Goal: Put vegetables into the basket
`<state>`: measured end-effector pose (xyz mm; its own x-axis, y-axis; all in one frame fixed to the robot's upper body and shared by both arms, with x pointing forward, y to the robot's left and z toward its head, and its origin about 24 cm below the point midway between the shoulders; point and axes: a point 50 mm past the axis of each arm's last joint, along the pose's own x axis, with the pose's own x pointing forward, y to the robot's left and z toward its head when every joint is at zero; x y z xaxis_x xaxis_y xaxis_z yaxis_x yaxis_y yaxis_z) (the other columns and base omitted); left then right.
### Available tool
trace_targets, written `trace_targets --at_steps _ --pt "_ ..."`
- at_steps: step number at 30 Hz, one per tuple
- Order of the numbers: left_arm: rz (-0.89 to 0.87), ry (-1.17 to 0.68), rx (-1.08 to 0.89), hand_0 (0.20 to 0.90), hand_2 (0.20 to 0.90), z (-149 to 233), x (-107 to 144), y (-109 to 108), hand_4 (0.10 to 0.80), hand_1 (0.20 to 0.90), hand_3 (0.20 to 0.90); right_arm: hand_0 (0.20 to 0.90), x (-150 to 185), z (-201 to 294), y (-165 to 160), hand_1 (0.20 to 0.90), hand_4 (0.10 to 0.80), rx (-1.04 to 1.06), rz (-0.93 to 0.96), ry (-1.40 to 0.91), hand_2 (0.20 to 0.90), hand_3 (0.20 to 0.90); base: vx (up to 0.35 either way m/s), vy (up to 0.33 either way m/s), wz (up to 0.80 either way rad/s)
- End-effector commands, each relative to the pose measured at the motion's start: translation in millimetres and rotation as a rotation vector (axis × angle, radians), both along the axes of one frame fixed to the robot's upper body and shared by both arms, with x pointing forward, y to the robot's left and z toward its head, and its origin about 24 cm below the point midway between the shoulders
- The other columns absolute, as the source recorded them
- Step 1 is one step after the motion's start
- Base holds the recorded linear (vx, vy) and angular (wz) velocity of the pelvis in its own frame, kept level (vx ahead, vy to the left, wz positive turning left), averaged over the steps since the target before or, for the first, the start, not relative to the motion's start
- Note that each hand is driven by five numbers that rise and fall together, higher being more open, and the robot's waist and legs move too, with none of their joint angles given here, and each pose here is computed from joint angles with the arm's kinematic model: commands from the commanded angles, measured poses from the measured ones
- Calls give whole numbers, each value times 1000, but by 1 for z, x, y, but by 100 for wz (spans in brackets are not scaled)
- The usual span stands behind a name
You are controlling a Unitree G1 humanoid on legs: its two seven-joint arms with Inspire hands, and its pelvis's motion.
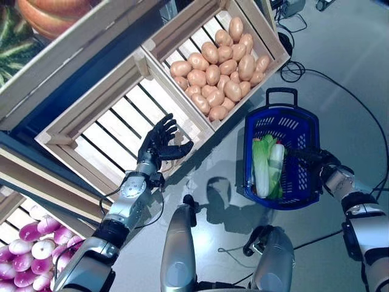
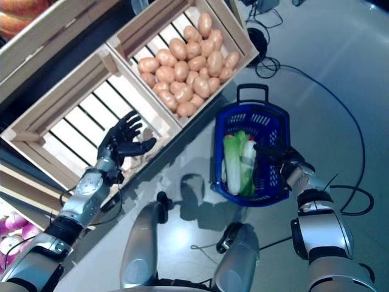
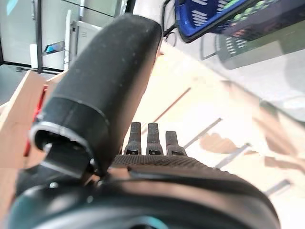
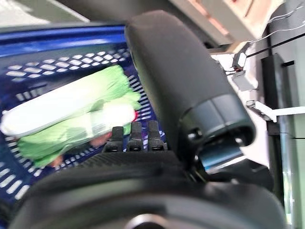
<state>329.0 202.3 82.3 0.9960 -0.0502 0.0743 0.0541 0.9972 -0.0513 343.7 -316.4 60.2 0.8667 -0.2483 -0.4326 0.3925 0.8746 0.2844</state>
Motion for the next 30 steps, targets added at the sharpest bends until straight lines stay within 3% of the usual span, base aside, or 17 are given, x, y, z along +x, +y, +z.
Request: trace_targets --at_steps 1,5,6,9,17,24,30 --pt "-24 -141 27 900 900 26 -2 2 800 900 900 900 -16 -21 -1 900 800 68 -12 -79 900 900 173 -19 -11" --pt "-74 -141 53 900 900 16 -11 -9 800 900 900 900 -24 -50 32 900 800 108 55 -85 900 900 185 -6 -8" --pt "-81 -143 160 900 900 6 -17 -13 800 900 900 900 -34 -64 44 900 800 23 103 -55 900 900 199 13 -17" --pt "-83 -110 242 900 900 -8 -23 -14 800 900 900 900 -42 -76 60 900 800 -12 175 -35 900 900 99 18 -9" --pt "-186 241 314 900 900 -109 -76 -13 800 900 900 900 -104 -128 135 900 800 -37 335 47 900 900 42 10 -17" --pt "-295 508 480 900 900 -166 -122 -14 800 900 900 900 -128 -141 159 900 800 30 373 62 900 900 47 1 -13" --pt "-250 735 357 900 900 -204 -160 -23 800 900 900 900 -143 -156 180 900 800 93 369 105 900 900 49 20 -4"
